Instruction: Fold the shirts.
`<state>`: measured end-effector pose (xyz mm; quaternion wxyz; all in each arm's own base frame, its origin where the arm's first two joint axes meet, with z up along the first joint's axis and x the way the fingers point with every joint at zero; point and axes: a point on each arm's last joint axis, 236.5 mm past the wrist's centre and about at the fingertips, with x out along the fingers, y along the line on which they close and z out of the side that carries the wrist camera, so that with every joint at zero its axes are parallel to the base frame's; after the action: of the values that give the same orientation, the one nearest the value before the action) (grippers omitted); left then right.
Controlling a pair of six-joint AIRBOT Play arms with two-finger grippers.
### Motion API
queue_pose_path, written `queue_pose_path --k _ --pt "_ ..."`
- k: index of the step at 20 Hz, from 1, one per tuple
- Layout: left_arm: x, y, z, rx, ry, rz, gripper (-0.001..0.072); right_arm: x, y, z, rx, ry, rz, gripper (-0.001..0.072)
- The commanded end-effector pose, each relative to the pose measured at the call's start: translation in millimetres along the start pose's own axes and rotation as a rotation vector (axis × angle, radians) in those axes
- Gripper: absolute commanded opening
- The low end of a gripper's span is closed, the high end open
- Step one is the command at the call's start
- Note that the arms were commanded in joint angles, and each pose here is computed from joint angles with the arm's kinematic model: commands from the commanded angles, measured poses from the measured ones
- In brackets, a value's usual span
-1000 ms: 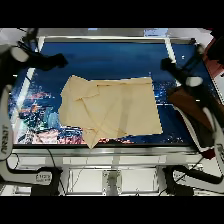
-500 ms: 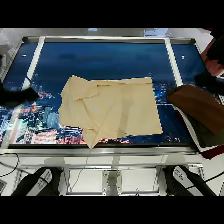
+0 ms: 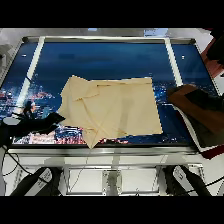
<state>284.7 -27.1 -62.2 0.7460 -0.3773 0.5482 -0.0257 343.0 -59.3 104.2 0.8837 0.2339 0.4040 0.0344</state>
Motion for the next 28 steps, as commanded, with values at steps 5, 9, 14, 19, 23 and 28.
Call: queue_pose_path --k 5,9,14,19,23,28 --pt "26.9 18.6 11.8 -0.062 -0.023 0.001 0.0696 0.7 4.0 -5.1 -0.005 0.015 0.021 0.0481" --pt "26.9 19.6 18.1 -0.056 -0.050 0.007 0.0695 0.8 3.4 -3.7 -0.004 0.009 0.019 0.0481" --pt "42.4 -7.1 15.4 0.025 -0.063 -0.016 0.0687 3.6 3.4 -8.0 0.007 0.018 0.026 0.0481" --pt "45.4 -32.8 16.2 0.052 -0.065 -0.059 0.0025 11.4 0.9 -22.1 0.035 0.050 0.037 0.0481" --pt "38.5 -49.7 16.8 0.083 -0.035 -0.097 0.0016 23.7 2.2 -61.1 0.143 0.160 0.072 0.0481" --pt "28.2 -70.0 21.5 0.126 -0.017 -0.138 0.0016 42.2 6.8 -196.6 0.390 0.523 0.126 0.0480"
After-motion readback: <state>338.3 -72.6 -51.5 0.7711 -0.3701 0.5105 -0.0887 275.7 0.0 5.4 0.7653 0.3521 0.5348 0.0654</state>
